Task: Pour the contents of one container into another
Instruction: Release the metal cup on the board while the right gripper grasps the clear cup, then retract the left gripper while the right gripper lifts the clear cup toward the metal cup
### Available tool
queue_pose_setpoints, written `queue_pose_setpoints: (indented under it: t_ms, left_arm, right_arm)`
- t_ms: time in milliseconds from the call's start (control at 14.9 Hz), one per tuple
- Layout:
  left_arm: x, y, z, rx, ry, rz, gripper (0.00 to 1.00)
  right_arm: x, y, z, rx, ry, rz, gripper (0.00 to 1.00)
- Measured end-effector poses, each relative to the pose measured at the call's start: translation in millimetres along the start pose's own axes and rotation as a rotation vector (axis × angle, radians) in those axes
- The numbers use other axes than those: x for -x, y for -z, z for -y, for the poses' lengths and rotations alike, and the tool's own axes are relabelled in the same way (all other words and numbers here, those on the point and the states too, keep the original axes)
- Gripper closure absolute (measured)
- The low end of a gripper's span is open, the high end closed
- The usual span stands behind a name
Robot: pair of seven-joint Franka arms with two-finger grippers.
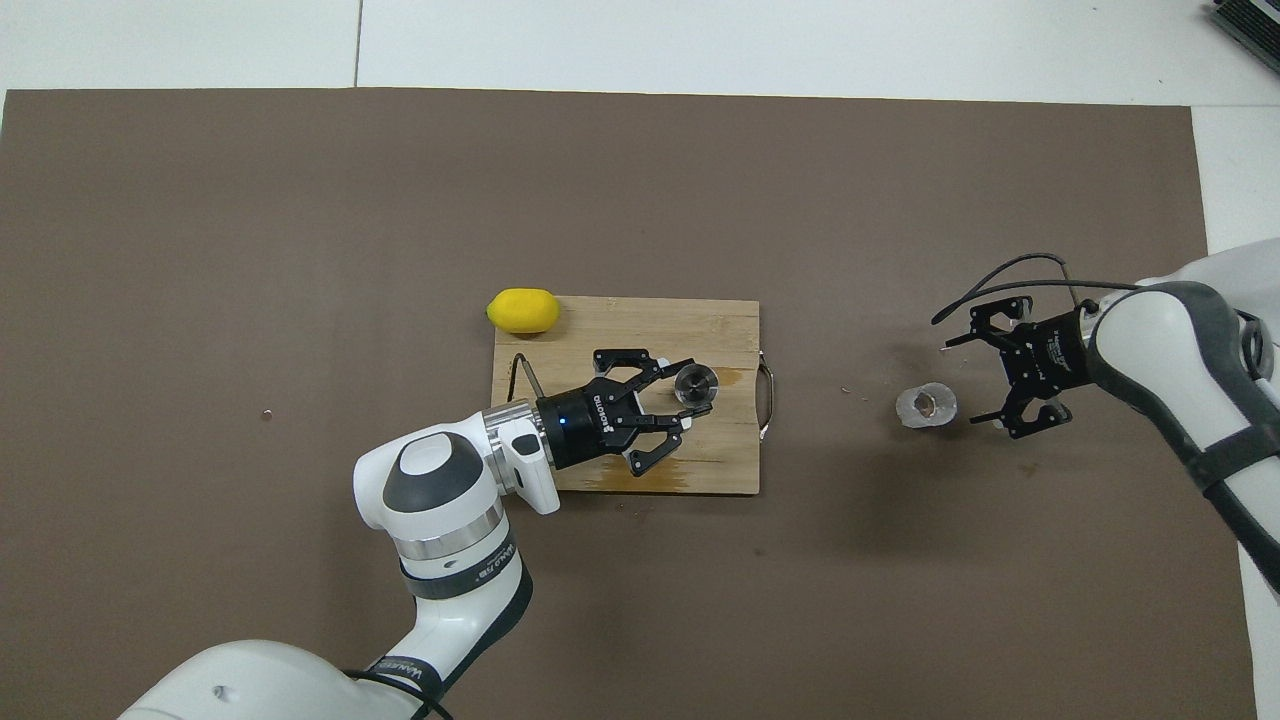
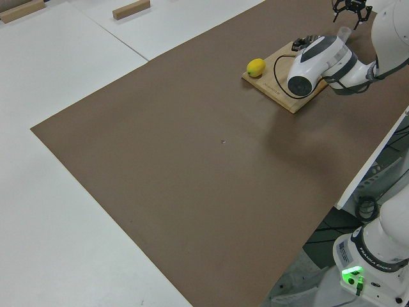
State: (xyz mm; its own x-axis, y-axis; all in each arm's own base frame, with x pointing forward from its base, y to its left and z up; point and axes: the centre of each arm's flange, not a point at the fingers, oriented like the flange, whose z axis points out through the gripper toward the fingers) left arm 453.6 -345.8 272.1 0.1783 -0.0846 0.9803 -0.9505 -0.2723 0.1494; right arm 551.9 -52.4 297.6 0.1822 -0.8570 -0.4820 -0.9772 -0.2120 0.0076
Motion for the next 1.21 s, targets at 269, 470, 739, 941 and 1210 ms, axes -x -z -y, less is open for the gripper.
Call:
queue_pose_setpoints:
  t_ms: [269,470,739,941,1210]
  left_arm:
    - [1,6,8,-0.018,0.003,-0.001,0.00]
    - [4,25,27,-0.049,0.013,-0.011,0.00]
    - [14,76,60,0.009,-0.030,-0.003,0.00]
    - [21,130,85,0.064,-0.071,0.034,0.00]
    - [33,208,107,0.129,-0.105,0.088,0.00]
  right_arm:
    - [3,-20,-8,0.011,-0.006,0.019,0.01]
    - [7,-25,-8,0.014,-0.004,0.023,0.04]
    - [13,-30,-7,0.023,0.007,0.025,0.35]
    - [17,-24,-7,0.013,0.014,0.021,0.49]
    - [44,3,0,-0.035,0.003,-0.001,0.49]
